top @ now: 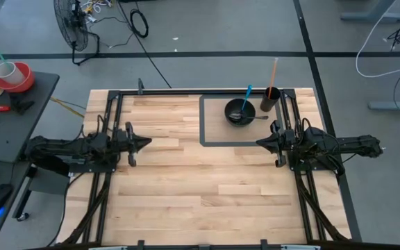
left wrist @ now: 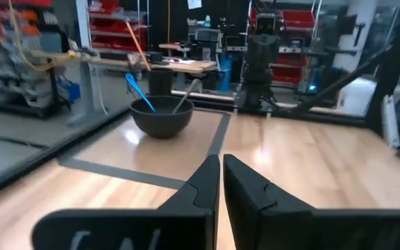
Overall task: Pick & Place Utensil
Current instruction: Return to Home Position
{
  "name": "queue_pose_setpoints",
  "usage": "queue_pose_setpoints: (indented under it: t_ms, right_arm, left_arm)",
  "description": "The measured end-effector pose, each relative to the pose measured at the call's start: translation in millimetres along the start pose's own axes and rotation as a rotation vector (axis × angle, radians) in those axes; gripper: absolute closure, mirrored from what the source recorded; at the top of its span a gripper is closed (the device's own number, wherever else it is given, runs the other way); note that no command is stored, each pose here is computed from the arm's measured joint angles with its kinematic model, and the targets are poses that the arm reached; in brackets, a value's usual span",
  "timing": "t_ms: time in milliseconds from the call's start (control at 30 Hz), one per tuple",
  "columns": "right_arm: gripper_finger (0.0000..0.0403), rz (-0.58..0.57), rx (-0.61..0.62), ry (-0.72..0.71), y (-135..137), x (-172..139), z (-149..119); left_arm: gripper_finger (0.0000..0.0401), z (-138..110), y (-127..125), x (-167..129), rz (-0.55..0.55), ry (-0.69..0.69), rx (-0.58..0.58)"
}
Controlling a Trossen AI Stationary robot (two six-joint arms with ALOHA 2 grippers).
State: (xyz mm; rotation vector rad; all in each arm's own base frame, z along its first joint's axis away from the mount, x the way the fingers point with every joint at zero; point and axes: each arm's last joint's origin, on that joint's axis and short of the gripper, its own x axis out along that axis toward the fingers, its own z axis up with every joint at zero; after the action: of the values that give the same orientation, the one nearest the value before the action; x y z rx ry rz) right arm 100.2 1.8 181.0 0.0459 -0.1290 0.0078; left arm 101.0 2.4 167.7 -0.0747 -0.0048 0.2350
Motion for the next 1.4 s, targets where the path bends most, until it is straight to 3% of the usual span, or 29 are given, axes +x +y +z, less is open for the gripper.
queue_pose_setpoints:
  t_ms: [233,1400]
  right_arm:
    - [0.0394,0.0,0.0,0.002,0.0,0.0,-0.1]
    - [0.0394,0.0,-0.001,0.001,0.0,0.0,-0.1]
  left_arm:
    - [0.0375,-0.2,-1.3,0.0,-0.043,0.005,-0.101]
    - [0.0378,-0.4,-1.5,0.0,-0.049,0.005,-0.097]
